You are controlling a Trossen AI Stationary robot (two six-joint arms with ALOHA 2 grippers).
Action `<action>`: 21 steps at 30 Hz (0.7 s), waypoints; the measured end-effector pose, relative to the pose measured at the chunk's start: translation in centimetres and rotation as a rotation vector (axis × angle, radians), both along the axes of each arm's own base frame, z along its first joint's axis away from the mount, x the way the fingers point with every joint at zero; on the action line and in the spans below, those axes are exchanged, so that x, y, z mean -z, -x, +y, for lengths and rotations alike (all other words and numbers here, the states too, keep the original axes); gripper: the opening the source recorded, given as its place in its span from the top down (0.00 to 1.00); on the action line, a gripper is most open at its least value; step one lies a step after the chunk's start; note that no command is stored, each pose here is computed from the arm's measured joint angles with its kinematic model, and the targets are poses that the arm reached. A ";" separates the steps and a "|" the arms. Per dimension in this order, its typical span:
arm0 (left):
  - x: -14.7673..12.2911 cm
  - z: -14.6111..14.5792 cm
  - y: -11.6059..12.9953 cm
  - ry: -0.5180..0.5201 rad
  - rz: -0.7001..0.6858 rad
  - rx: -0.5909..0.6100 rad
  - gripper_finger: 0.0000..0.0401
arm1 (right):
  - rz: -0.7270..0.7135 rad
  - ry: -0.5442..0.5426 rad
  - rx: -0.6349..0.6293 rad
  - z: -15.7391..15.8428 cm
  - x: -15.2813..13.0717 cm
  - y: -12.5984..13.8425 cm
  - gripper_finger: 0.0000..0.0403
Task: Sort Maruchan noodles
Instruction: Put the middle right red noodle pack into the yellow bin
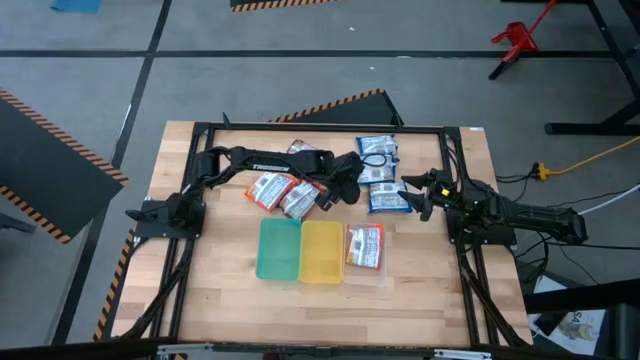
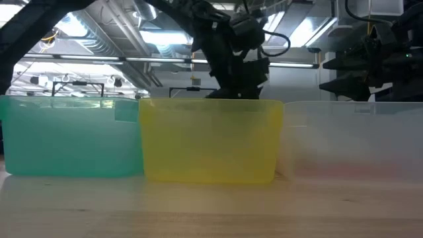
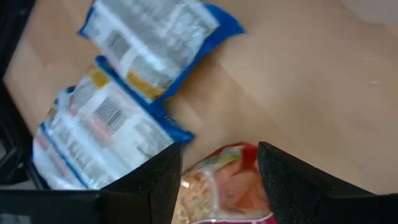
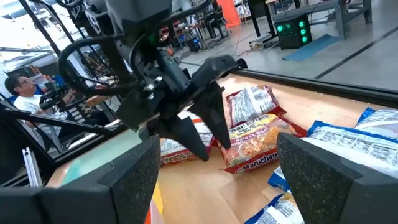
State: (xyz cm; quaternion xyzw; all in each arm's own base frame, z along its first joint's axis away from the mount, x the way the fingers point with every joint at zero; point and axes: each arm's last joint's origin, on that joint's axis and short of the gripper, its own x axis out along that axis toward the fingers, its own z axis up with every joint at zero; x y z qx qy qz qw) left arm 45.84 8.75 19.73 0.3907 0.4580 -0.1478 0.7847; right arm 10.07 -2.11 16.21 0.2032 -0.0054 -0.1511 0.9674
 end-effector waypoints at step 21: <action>4.6 1.2 -1.3 -0.073 0.049 0.038 0.49 | 0.003 -0.001 -0.017 0.0 0.0 0.0 0.24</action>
